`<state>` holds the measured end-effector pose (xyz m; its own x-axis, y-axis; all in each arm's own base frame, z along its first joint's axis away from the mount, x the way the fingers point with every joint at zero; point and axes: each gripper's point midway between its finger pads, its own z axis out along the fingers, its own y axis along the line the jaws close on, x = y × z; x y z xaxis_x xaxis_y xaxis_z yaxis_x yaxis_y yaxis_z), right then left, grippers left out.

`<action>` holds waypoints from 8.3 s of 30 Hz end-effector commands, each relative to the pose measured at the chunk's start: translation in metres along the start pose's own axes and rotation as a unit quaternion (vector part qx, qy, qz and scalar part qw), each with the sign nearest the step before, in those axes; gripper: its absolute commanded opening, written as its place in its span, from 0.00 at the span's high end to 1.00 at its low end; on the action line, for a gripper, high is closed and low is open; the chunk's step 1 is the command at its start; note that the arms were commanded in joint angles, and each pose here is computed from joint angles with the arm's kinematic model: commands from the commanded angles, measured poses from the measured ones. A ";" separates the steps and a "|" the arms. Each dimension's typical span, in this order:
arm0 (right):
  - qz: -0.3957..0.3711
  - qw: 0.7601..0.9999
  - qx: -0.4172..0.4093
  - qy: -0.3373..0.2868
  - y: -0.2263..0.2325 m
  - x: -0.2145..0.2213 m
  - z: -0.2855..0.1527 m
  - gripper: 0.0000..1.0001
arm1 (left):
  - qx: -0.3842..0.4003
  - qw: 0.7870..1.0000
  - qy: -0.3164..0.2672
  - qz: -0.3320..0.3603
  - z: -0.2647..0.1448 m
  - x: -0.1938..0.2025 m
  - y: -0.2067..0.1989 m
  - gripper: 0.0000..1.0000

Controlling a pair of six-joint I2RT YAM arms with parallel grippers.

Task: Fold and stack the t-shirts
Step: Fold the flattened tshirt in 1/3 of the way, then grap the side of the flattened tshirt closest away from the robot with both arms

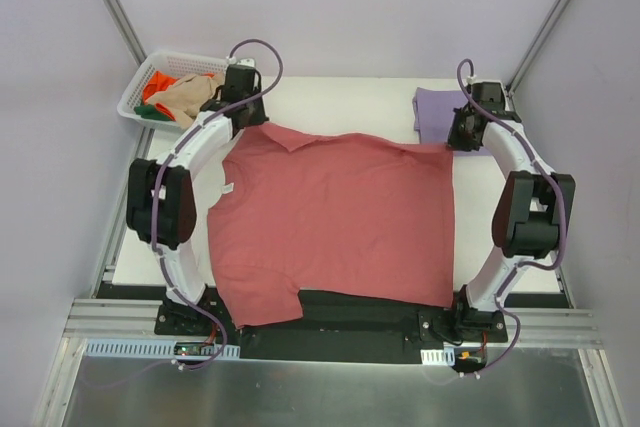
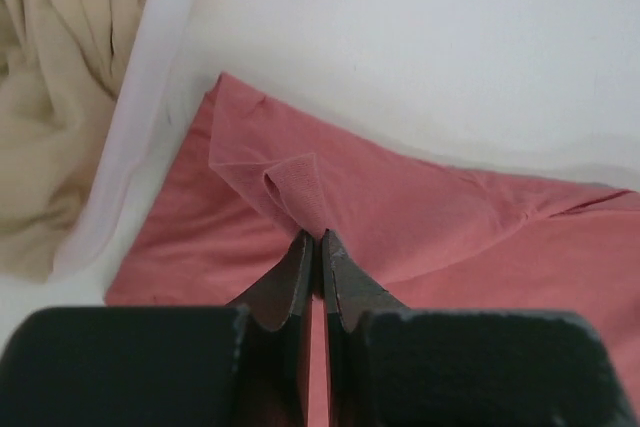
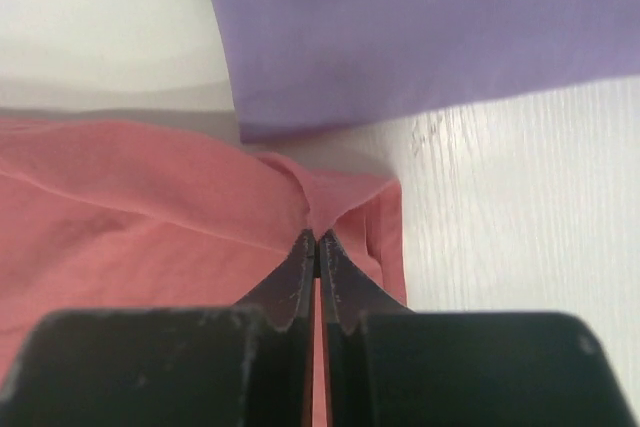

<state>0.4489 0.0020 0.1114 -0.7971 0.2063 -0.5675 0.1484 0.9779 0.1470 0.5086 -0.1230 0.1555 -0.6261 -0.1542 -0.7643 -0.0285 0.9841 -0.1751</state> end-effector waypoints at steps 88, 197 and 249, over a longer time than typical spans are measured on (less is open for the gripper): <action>-0.406 0.857 -0.317 0.016 0.408 0.234 0.007 0.32 | -0.037 0.965 0.229 -0.126 0.007 0.131 0.031 1.00; 0.101 0.971 -0.051 0.210 0.003 0.125 0.037 0.03 | -0.112 0.950 0.262 -0.123 0.041 0.150 0.038 0.01; 0.052 0.998 0.007 0.037 0.008 0.130 -0.076 0.04 | -0.080 0.910 0.398 -0.078 -0.277 0.362 0.034 0.26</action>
<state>0.2980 0.0379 0.0965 -0.8395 0.2902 -0.4594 0.2237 0.9551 0.1945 0.1032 -0.1361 0.0526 -0.9747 -0.1567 -0.1595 -0.1270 0.9750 -0.1822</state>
